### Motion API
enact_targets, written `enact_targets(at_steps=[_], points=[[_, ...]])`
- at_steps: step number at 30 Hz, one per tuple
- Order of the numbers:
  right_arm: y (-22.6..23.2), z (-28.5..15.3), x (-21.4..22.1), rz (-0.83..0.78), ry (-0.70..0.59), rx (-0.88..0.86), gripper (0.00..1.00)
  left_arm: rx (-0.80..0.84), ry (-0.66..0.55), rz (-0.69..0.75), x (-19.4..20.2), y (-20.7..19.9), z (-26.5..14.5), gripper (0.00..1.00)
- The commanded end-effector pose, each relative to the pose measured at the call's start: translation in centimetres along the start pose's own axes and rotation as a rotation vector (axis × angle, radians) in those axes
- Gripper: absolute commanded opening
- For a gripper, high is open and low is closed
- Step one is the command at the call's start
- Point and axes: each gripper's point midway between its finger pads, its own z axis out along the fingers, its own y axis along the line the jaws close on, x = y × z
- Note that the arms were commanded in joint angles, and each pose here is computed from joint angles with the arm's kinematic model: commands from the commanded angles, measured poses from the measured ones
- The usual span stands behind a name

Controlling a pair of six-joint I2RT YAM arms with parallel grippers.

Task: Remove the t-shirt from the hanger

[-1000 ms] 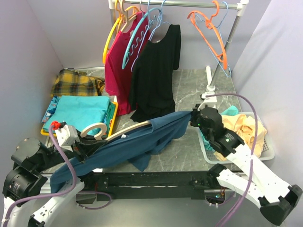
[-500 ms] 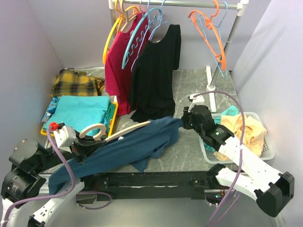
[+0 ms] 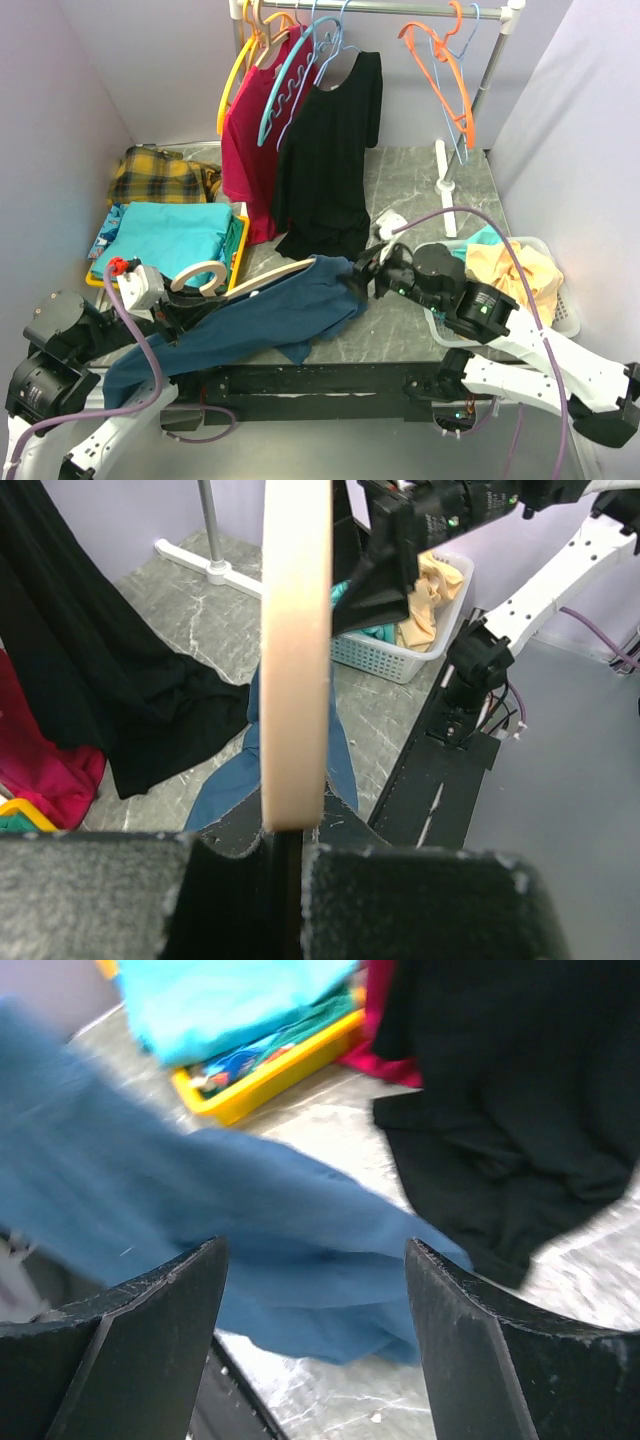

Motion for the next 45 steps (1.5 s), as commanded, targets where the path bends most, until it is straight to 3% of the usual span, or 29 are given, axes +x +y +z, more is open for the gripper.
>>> enact_targets(at_steps=[1,8,11,13,14,15,16,22,29,35,45], points=[[2.4,0.6,-0.9,-0.077,-0.037,-0.096,0.78,0.013,-0.048,0.046,-1.7,0.0,0.3,0.01],[2.0,3.4,-1.0,-0.131,-0.041,-0.019,0.75,0.032,-0.035,0.033,-1.4,-0.4,0.3,0.01],[1.9,4.0,-0.8,-0.141,-0.028,-0.011,0.62,0.024,-0.036,0.036,-1.5,-0.3,0.2,0.01],[1.3,4.0,-0.3,-0.132,-0.012,0.022,0.43,0.021,-0.033,0.036,-1.5,-0.3,0.1,0.01],[0.9,3.9,0.2,-0.128,-0.007,0.04,0.29,0.018,-0.033,0.038,-1.5,-0.3,0.1,0.01],[0.2,3.7,0.4,-0.112,-0.01,0.079,0.08,0.016,-0.029,0.037,-1.4,-0.1,0.2,0.01],[-0.1,3.6,0.5,-0.102,-0.02,0.097,0.01,0.017,-0.028,0.04,-1.5,-0.2,0.1,0.01],[-3.6,1.6,1.4,-0.044,-0.05,0.265,0.0,0.017,-0.02,0.039,-1.1,0.0,0.3,0.01],[-7.5,1.4,3.5,0.009,0.009,0.4,0.0,0.052,-0.017,0.043,-1.5,-0.6,0.3,0.01],[-10.6,0.0,2.7,0.097,-0.097,0.42,0.0,0.064,-0.013,0.043,-1.4,-0.9,0.1,0.01],[-5.4,3.1,9.1,0.173,0.165,0.122,0.0,-0.004,-0.03,0.047,-2.8,1.8,2.7,0.01]])
